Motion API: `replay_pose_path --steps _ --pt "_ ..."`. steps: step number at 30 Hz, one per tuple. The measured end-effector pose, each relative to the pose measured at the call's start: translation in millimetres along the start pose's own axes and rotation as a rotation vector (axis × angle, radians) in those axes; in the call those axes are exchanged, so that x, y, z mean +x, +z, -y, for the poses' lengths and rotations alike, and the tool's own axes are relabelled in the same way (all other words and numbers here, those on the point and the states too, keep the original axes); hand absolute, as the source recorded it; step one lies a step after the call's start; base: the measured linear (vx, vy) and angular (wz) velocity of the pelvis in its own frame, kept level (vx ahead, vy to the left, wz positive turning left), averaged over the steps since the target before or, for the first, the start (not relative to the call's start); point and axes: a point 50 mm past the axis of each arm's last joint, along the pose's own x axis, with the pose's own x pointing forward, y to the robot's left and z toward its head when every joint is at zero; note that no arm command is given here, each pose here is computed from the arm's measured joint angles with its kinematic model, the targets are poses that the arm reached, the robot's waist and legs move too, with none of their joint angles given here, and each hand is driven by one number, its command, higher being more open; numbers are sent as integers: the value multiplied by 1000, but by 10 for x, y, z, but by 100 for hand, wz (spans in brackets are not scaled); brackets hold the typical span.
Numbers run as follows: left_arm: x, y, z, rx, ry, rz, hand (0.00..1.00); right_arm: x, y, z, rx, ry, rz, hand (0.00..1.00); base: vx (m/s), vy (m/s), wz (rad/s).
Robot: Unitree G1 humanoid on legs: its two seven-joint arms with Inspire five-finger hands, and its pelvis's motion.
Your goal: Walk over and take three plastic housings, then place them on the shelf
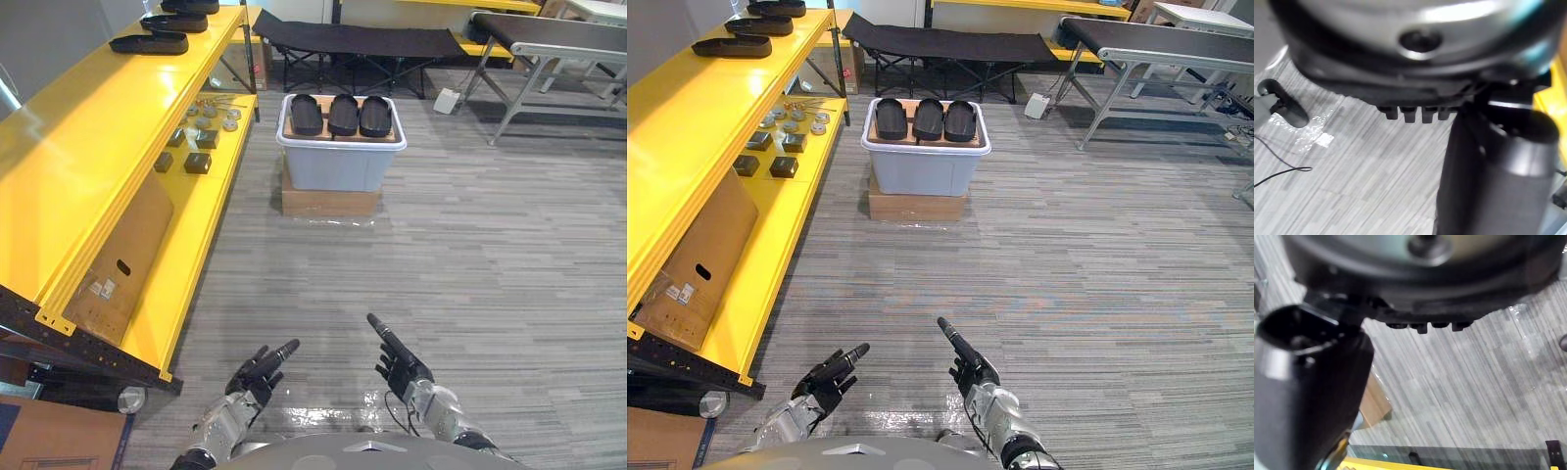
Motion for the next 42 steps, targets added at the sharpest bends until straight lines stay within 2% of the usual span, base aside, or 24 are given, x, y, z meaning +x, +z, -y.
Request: replay_pose_path --steps 7,11,21,26,38,40,42 --pt "-110 -104 -209 -56 172 27 100 -75 -181 79 73 -75 -13 100 -35 15 0" --pt "-145 -159 -269 -23 233 13 100 -107 -200 129 83 -104 -3 100 -39 10 5" --pt "-153 -140 -253 107 238 34 100 -94 -182 90 -14 -74 -21 100 -3 37 7" --pt "-124 -14 -245 231 232 37 100 -68 -28 -29 14 -53 70 100 57 95 17" --pt "-99 -58 -177 254 200 -19 100 -40 32 -21 20 -73 98 100 196 -87 -5" --pt "-113 -187 -211 248 224 -65 100 -55 65 57 4 -93 97 100 493 -326 7" --pt "-69 -124 -151 212 219 -26 100 -39 120 110 -55 -107 79 100 531 -375 -10"
